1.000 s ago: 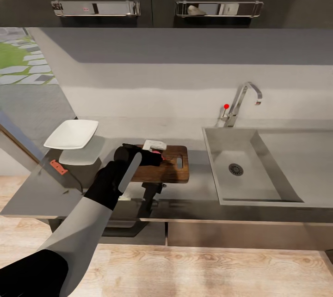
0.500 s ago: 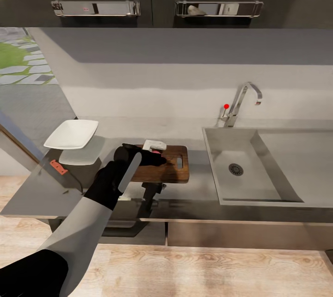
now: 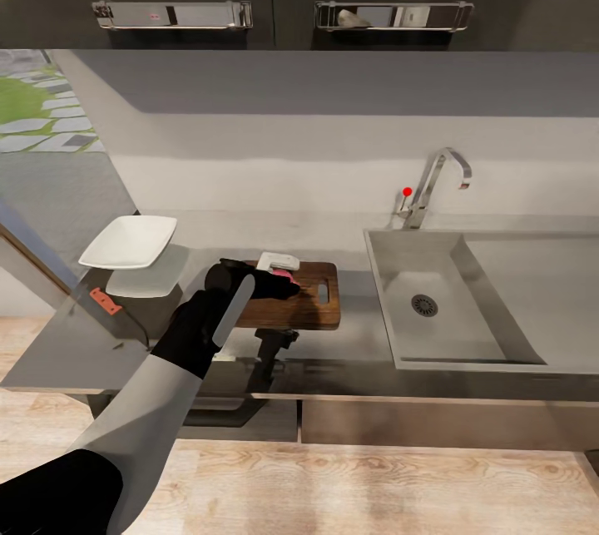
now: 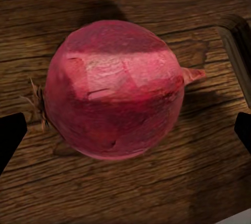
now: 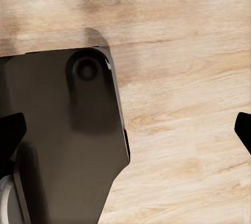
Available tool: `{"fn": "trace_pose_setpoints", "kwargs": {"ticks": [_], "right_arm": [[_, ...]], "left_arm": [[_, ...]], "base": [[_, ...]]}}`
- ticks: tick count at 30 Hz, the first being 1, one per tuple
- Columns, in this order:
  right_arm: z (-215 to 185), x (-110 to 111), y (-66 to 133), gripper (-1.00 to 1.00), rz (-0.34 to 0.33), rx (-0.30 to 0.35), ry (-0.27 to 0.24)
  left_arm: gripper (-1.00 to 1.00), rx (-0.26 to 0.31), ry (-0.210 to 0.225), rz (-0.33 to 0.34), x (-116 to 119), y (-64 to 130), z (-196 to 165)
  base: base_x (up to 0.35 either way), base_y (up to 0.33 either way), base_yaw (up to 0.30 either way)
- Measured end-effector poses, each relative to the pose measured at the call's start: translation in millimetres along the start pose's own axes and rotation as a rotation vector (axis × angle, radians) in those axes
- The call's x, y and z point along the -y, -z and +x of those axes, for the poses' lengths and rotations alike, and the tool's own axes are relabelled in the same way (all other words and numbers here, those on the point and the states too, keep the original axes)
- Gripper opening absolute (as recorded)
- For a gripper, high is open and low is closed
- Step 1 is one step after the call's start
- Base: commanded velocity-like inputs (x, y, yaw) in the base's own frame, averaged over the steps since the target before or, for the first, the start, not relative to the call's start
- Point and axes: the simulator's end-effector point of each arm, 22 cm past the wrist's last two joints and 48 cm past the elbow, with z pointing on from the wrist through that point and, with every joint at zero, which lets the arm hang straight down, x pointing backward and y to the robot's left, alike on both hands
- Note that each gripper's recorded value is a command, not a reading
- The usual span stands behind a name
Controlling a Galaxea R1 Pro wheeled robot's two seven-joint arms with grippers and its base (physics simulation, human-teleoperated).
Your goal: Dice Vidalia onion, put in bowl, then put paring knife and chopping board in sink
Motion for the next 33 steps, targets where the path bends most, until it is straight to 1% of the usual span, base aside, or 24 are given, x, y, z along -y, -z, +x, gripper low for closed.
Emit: {"fn": "trace_pose_setpoints", "kwargs": {"ticks": [5, 7, 10, 11, 13, 17, 26, 33], "right_arm": [[0, 0, 0.0, 1.0, 0.0, 0.0, 0.0], [0, 0, 0.0, 1.0, 0.0, 0.0, 0.0], [0, 0, 0.0, 1.0, 0.0, 0.0, 0.001], [0, 0, 0.0, 1.0, 0.0, 0.0, 0.001], [0, 0, 0.0, 1.0, -0.001, 0.0, 0.001], [0, 0, 0.0, 1.0, -0.001, 0.0, 0.001], [0, 0, 0.0, 1.0, 0.0, 0.0, 0.001], [0, 0, -0.2, 1.0, -0.001, 0.0, 0.001]], "left_arm": [[1.0, 0.009, -0.002, 0.001, 1, 2.0, -3], [1.0, 0.026, -0.004, 0.004, 2, 5.9, -9], [1.0, 0.074, -0.012, 0.011, 6, 17.4, -26], [1.0, 0.101, -0.016, 0.015, 9, 24.3, -35], [1.0, 0.137, -0.021, 0.02, 12, 33.8, -47], [1.0, 0.167, -0.026, 0.023, 14, 41.8, -56], [1.0, 0.157, -0.025, 0.017, 10, 39.2, -53], [1.0, 0.141, -0.023, 0.011, 6, 34.6, -47]], "base": [[0.0, 0.0, 0.0], [0.0, 0.0, 0.0], [0.0, 0.0, 0.0], [0.0, 0.0, 0.0], [0.0, 0.0, 0.0], [0.0, 0.0, 0.0], [-0.015, 0.0, 0.0], [-0.227, 0.0, 0.0]]}}
